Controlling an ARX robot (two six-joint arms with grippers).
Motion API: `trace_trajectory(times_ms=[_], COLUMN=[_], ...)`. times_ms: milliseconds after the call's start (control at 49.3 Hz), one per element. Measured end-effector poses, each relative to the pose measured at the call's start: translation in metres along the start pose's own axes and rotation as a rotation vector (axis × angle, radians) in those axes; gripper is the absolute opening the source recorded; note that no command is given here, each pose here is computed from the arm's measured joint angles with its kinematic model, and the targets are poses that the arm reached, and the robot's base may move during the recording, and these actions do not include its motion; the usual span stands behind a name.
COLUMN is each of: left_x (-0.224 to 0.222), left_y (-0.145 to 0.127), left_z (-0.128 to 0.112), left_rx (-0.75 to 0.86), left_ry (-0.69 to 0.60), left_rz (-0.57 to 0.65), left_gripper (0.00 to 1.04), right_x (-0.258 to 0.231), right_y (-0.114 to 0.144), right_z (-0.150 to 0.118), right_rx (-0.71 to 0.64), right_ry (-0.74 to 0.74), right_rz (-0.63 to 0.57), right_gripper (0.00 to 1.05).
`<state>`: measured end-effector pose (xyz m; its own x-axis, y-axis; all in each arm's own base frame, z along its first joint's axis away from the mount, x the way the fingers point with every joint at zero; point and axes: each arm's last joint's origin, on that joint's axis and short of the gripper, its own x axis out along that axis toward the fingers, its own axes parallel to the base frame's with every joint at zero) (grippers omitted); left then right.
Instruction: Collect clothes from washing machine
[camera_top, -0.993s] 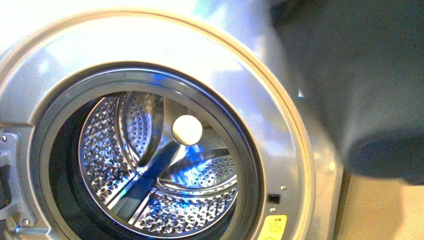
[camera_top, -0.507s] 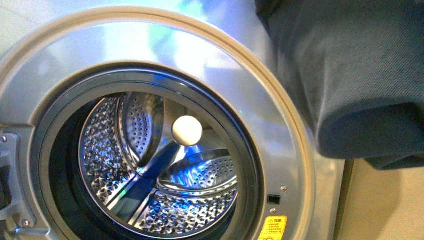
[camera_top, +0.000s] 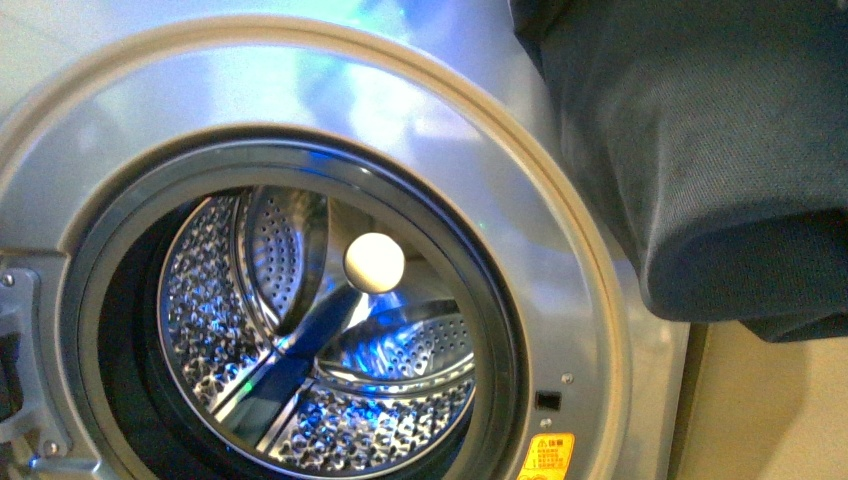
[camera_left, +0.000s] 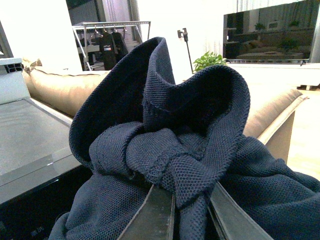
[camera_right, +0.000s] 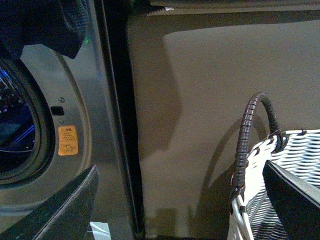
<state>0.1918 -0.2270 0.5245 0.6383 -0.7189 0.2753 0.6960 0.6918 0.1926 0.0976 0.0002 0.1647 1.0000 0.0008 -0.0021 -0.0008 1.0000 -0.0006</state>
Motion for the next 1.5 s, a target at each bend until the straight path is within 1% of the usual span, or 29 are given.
trace_trajectory(times_ms=[20,101,162,243,426,527,669,770,851,1013,1196,1358,1500], left_x=[0.0,0.0,0.0,0.0,0.0,0.0,0.0,0.0,0.0,0.0,0.0,0.0,0.0], left_y=[0.0,0.0,0.0,0.0,0.0,0.0,0.0,0.0,0.0,0.0,0.0,0.0,0.0], left_z=[0.0,0.0,0.0,0.0,0.0,0.0,0.0,0.0,0.0,0.0,0.0,0.0,0.0], left_rx=[0.0,0.0,0.0,0.0,0.0,0.0,0.0,0.0,0.0,0.0,0.0,0.0,0.0], left_ry=[0.0,0.0,0.0,0.0,0.0,0.0,0.0,0.0,0.0,0.0,0.0,0.0,0.0], left_rz=[0.0,0.0,0.0,0.001,0.001,0.0,0.0,0.0,0.0,0.0,0.0,0.0,0.0], left_gripper=[0.07,0.07,0.07,0.07,0.07,0.07,0.07,0.07,0.07,0.07,0.07,0.07,0.07], right_x=[0.0,0.001,0.002,0.002,0.005,0.009,0.011,0.012,0.014,0.019,0.037,0.074,0.087], right_y=[0.0,-0.002,-0.006,-0.009,-0.01,-0.008,-0.007,-0.013,-0.02,-0.031,-0.038,-0.039,-0.032], right_z=[0.0,0.001,0.01,0.025,0.057,0.081,0.126,0.157,0.173,0.195,0.21,0.207,0.201], right_rx=[0.0,0.127,0.187,0.2,0.183,0.176,0.125,0.075,0.048,0.003,0.015,0.132,0.233], right_ry=[0.0,0.039,0.023,-0.021,-0.1,-0.142,-0.251,-0.328,-0.362,-0.393,-0.368,-0.232,-0.153], right_rz=[0.001,0.153,0.185,0.195,0.233,0.269,0.339,0.349,0.34,0.336,0.368,0.505,0.614], right_gripper=[0.97,0.97,0.97,0.97,0.97,0.97,0.97,0.97,0.97,0.97,0.97,0.97,0.97])
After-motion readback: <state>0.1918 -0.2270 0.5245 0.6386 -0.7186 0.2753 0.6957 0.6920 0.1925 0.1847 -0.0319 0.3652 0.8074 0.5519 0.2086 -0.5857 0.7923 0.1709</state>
